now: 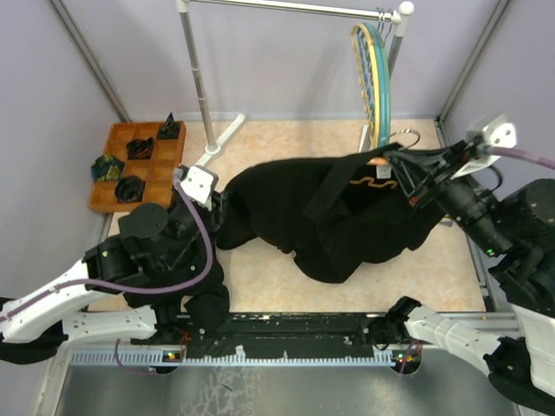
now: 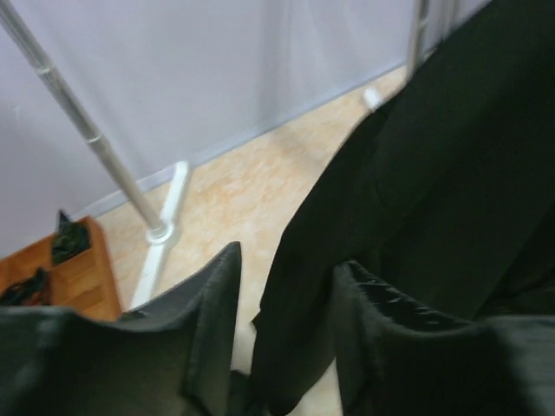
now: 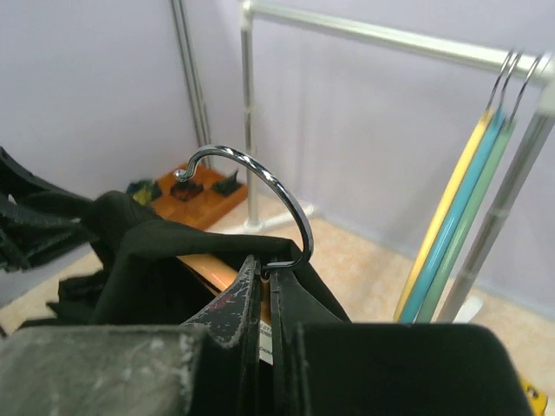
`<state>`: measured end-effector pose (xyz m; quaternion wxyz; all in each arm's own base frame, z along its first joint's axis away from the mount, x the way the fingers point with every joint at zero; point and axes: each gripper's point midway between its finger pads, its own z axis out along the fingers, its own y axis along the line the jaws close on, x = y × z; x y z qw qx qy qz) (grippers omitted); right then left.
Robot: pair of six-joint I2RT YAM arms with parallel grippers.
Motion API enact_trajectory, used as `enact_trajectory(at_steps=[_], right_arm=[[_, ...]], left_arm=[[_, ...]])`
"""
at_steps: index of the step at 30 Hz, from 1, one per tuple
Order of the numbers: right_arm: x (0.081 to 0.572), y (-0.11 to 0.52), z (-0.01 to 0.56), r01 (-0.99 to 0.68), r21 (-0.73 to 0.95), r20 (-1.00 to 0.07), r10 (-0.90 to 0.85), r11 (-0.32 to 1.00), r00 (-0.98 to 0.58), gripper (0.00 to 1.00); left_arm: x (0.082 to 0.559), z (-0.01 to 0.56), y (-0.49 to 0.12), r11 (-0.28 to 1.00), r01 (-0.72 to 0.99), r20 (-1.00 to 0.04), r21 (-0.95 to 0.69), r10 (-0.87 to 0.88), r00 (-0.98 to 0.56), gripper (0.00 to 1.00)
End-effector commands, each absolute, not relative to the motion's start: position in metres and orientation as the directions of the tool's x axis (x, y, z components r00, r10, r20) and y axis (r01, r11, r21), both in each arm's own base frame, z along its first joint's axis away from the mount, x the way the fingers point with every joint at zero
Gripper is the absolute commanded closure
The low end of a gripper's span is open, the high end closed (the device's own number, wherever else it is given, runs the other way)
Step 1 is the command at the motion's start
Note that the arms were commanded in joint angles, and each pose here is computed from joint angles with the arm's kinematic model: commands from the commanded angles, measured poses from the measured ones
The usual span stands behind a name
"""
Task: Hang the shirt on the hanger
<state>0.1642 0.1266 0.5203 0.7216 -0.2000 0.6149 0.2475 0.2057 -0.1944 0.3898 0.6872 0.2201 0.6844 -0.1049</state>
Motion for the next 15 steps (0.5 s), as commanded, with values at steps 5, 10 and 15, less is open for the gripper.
enact_trajectory(at_steps=[5,10,15], right_arm=[[0.137,0.095,0.678,-0.551,-0.071,-0.853,0.236,0.831,0.466,1.00],[0.137,0.101,0.692,-0.568,-0.083,-0.848,0.242,0.819,0.472,1.00],[0.162,0.124,0.641,-0.595,-0.060,-0.922,0.184,0.802,0.342,1.00]], left_arm=[[0.182,0.507,-0.196,0.809,0.580,-0.978,0.094,-0.035,0.207,0.24],[0.173,0.533,-0.182,0.800,0.594,-0.964,0.085,-0.084,0.251,0.18],[0.165,0.524,-0.185,0.764,0.634,-0.966,0.117,-0.060,0.250,0.08]])
